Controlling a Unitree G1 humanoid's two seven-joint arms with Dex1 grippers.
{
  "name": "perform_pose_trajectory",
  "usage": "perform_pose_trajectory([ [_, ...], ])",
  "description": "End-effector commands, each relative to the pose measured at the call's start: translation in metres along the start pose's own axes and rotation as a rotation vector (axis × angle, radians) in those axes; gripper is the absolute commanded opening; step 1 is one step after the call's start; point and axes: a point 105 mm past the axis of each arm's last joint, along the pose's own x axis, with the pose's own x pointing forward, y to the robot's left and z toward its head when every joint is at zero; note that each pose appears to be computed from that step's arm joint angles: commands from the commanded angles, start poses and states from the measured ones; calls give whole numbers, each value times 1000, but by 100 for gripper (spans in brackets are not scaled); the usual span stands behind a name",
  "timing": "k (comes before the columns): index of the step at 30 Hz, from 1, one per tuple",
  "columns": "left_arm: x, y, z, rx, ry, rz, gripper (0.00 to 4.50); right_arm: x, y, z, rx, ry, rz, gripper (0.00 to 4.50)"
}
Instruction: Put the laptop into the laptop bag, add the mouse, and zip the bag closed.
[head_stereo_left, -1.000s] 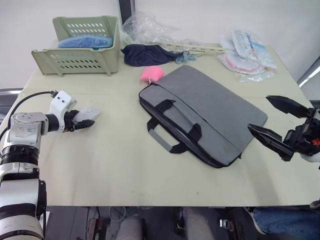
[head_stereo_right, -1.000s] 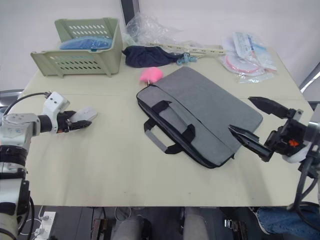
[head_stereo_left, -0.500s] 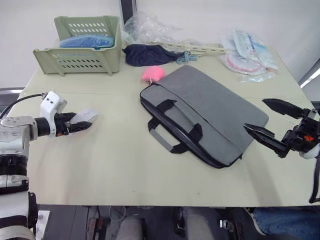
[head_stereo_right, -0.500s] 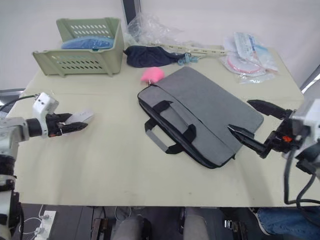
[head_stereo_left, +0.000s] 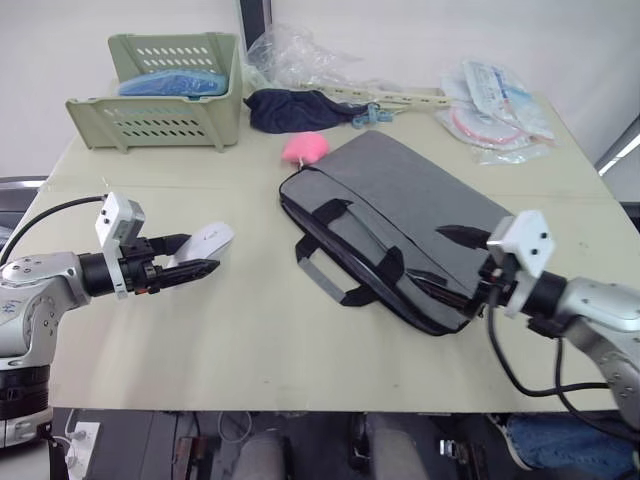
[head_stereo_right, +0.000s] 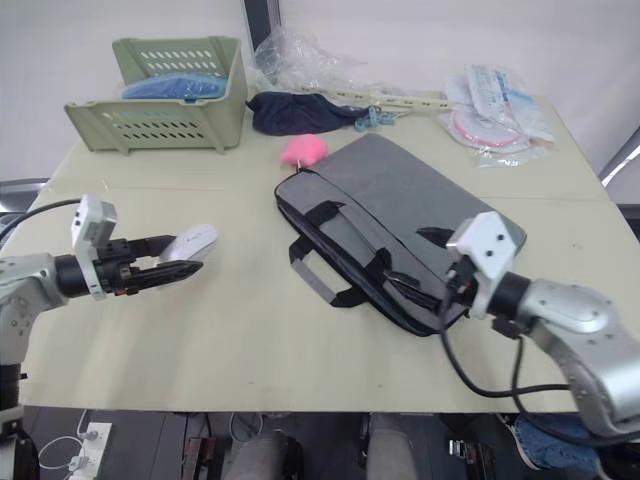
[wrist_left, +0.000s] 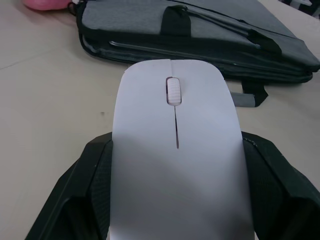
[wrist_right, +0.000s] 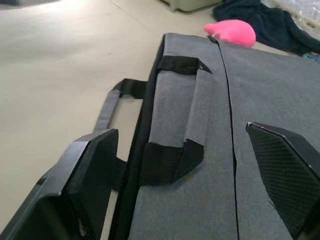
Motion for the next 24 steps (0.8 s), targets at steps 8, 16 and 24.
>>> perform_pose_trajectory([
  [8,13,-30,6,49,-24,-69,285,40,9,-10,-182,40,-109,450],
  [16,15,-32,4,45,-28,-73,285,53,7,-16,-225,67,-147,450],
  [24,17,-34,2,42,-28,-83,285,45,2,-26,-322,128,-101,125],
])
